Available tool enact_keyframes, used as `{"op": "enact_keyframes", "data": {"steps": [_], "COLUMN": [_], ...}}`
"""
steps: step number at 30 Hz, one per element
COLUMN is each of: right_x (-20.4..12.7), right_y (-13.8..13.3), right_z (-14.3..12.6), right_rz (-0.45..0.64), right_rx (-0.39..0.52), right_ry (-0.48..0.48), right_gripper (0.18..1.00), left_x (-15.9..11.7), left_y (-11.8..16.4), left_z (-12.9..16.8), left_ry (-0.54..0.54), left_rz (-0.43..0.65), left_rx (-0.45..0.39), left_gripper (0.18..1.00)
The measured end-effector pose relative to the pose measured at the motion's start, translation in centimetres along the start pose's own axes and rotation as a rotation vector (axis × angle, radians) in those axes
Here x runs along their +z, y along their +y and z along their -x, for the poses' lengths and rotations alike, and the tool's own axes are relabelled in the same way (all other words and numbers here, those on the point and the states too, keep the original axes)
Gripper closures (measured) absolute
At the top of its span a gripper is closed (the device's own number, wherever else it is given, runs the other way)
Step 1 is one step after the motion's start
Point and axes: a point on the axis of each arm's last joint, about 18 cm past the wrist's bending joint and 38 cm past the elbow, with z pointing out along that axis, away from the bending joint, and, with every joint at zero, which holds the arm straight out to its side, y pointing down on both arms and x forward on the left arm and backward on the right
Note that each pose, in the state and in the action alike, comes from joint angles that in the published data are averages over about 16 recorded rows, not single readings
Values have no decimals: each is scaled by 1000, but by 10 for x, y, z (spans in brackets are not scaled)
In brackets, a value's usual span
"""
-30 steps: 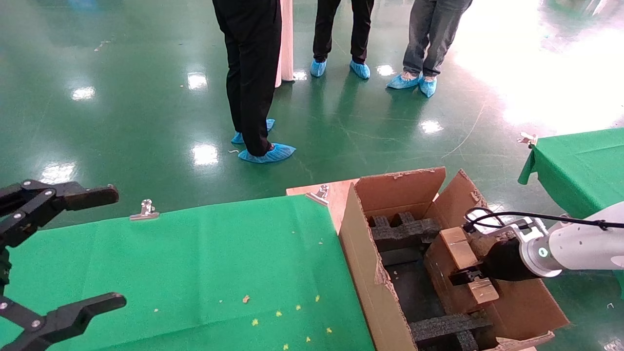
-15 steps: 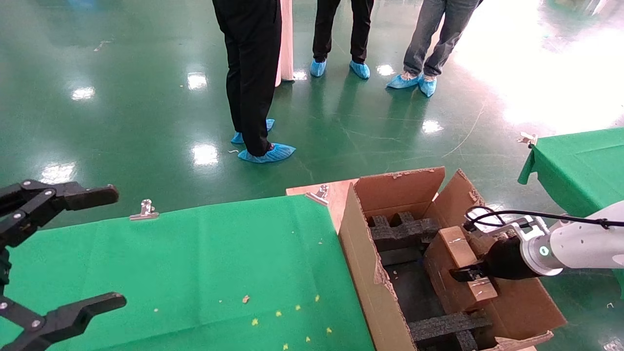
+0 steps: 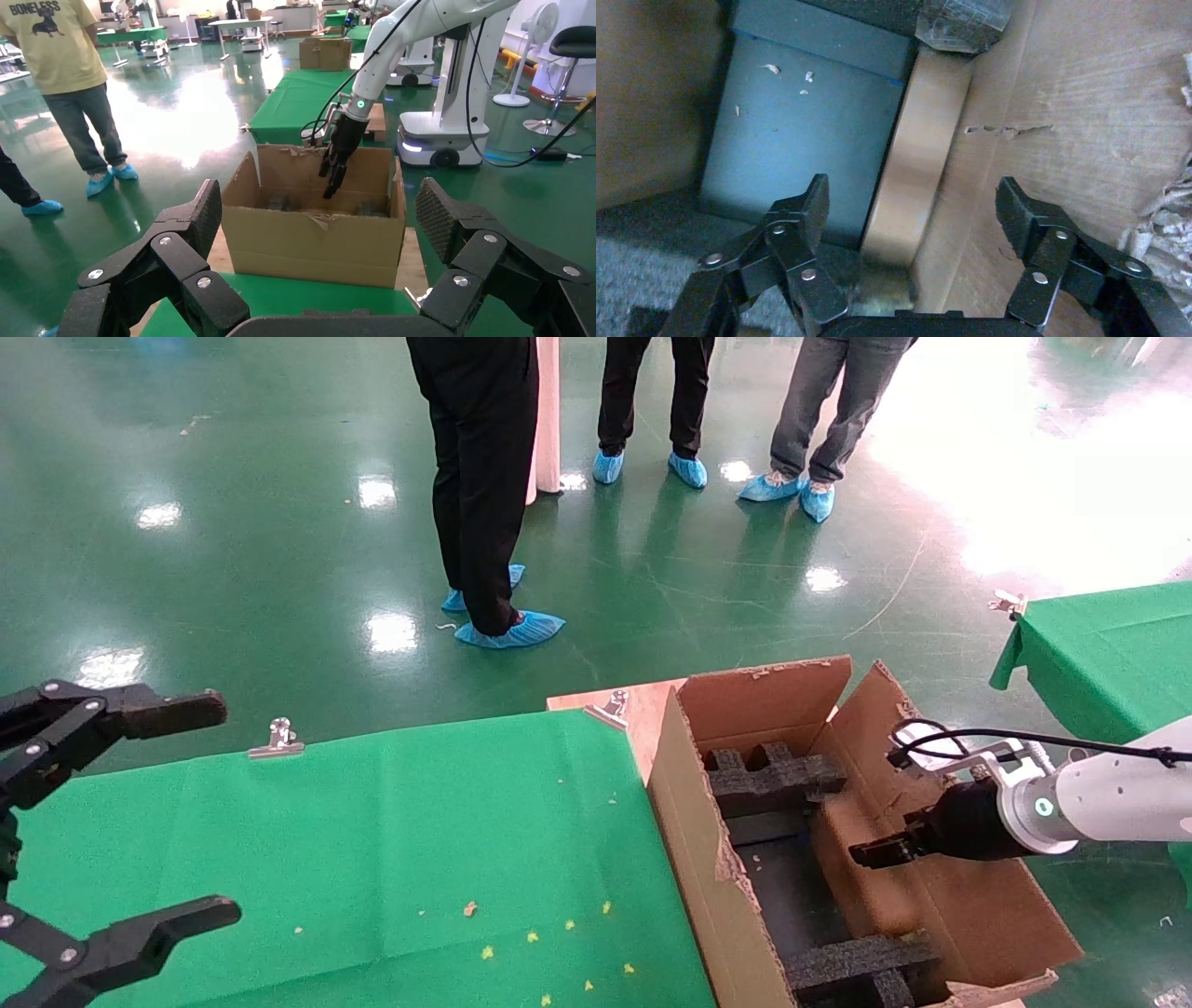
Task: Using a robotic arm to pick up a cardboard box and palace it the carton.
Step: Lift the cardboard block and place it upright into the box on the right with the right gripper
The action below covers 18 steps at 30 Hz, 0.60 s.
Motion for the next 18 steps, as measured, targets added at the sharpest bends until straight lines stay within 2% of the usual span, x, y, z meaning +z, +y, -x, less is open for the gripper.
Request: {"op": "enact_keyframes", "data": {"steps": [8,18], "right_x": [-16,-57], "right_y": [-24,-83], "right_z": [-2,10], "right_rz": [-67,-236], "right_rx": [-29,-137], "right_ry": [9,-2], "right_gripper": [270,196], "left_x": [0,0], "left_y": [0,0], "left_z": [0,0], "left_ry": [0,0], "left_rz": [0,0], "left_rx": [0,0], "left_gripper": [184,184]}}
